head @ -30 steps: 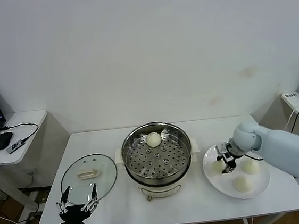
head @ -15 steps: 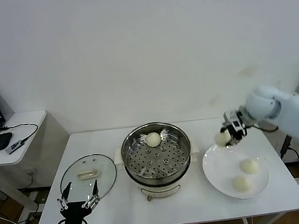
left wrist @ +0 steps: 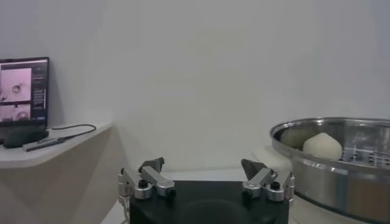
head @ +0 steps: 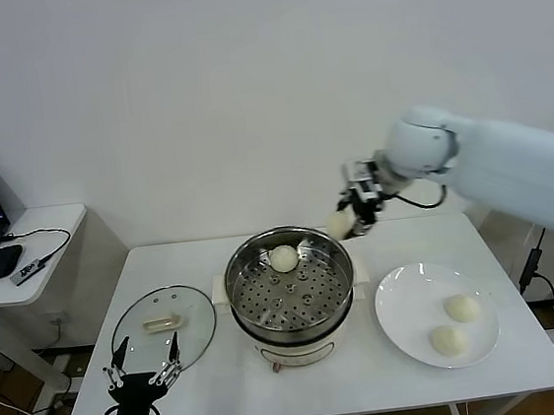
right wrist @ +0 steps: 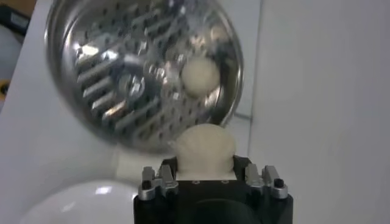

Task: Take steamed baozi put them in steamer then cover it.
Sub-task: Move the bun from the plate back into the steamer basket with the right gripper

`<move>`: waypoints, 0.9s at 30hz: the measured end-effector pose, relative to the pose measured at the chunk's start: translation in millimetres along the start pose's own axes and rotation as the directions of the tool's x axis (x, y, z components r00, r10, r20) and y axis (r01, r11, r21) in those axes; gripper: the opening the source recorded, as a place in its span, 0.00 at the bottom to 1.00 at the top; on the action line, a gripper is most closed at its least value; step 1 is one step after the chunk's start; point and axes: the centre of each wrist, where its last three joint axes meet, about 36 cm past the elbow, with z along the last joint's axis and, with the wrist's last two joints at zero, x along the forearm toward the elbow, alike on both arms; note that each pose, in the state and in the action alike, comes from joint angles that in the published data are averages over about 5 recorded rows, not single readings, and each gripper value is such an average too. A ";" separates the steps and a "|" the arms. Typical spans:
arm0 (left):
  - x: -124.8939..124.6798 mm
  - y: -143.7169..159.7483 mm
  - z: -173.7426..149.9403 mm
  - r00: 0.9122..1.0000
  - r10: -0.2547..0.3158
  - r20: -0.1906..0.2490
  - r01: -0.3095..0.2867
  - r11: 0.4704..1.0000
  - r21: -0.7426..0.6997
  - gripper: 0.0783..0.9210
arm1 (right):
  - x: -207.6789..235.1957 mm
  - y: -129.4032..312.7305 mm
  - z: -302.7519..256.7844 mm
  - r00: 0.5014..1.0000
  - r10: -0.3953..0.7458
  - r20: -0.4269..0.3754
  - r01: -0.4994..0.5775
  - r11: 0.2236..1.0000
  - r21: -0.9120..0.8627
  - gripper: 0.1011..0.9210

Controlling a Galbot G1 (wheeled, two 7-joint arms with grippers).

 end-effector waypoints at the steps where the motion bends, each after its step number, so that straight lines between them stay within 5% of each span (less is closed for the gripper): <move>1: 0.1 0.2 -0.4 1.000 -0.002 0.001 0.002 1.000 -0.001 0.88 | -6.6 -1.4 -9.5 1.000 -0.007 0.006 0.007 1.000 0.000 0.58; 16: 2.1 2.5 -0.9 1.000 -0.019 0.003 0.019 1.000 -0.005 0.88 | -109.6 12.8 -105.7 0.993 -0.113 0.016 0.113 0.993 -0.031 0.58; 27: 0.7 3.2 1.1 1.000 -0.021 0.004 0.021 1.000 -0.013 0.88 | -144.7 23.1 -129.3 0.991 -0.136 0.006 0.136 0.990 -0.044 0.57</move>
